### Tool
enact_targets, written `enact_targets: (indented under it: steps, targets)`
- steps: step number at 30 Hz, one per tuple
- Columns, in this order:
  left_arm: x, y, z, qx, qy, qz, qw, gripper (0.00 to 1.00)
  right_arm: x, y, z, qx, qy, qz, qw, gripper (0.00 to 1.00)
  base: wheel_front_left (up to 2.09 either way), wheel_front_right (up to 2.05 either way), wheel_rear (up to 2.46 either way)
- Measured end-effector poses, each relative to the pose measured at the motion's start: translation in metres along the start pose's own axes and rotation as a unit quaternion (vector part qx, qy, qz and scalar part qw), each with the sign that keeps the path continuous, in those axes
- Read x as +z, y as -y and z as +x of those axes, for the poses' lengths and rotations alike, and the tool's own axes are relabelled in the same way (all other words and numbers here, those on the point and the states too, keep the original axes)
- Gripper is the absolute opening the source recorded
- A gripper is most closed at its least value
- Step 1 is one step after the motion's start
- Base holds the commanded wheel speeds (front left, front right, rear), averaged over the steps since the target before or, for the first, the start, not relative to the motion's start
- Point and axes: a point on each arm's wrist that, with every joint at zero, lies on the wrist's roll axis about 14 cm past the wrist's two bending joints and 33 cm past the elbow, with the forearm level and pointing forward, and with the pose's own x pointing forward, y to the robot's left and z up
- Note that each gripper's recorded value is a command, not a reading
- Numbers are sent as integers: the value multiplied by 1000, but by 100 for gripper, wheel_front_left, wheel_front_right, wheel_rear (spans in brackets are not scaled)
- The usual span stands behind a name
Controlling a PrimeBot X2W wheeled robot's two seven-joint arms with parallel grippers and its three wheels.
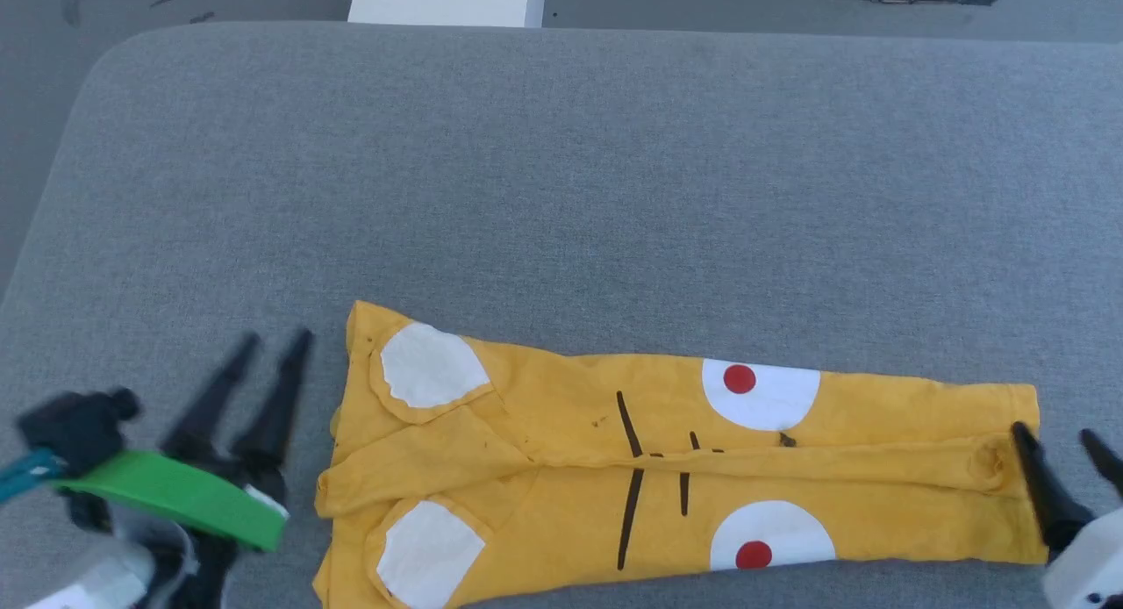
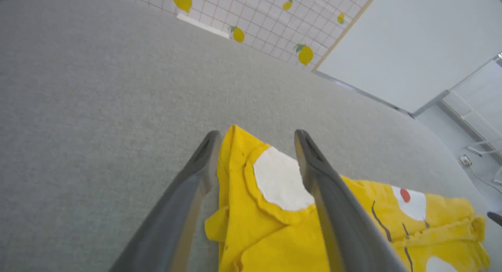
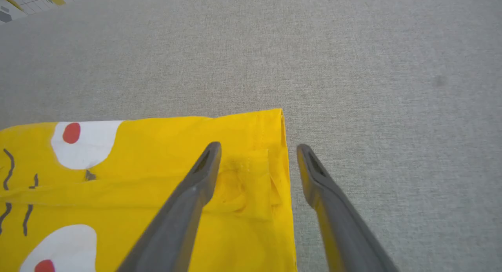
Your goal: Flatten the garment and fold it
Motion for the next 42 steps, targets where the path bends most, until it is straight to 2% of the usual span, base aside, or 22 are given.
enact_targets:
  steps: [3,5,17,18,19,27,32,37,40,42]
  targets:
    - [48,-3,3,18,96,35,995,100,9,13,-2,-21,11,-1,1000,100,0,0,0]
    - [59,-5,-3,34,126,66,989,100,7,19,-1,-32,1,-11,999,100,0,0,0]
    - [57,-17,-20,80,148,163,972,100,-45,5,23,-21,-95,9,995,100,0,0,0]
    - [57,-18,-22,83,149,166,971,100,-48,4,25,-20,-102,11,995,34,0,0,0]
    - [56,-19,-23,84,148,167,971,100,-50,3,25,-18,-107,11,994,0,0,0,0]
    - [51,-21,-32,97,155,156,971,100,-38,1,26,-15,-85,28,996,0,0,0,0]
    - [52,-18,-31,91,158,156,971,100,-1,40,23,-67,-26,4,997,0,0,0,0]
    - [49,-14,-30,82,154,157,972,100,23,98,4,-148,-1,-29,989,0,0,0,0]
    - [46,-13,-31,80,151,156,973,100,29,105,-1,-155,-1,-40,987,0,0,0,0]
    - [44,-11,-33,78,148,155,974,100,27,91,1,-132,-6,-32,991,0,0,0,0]
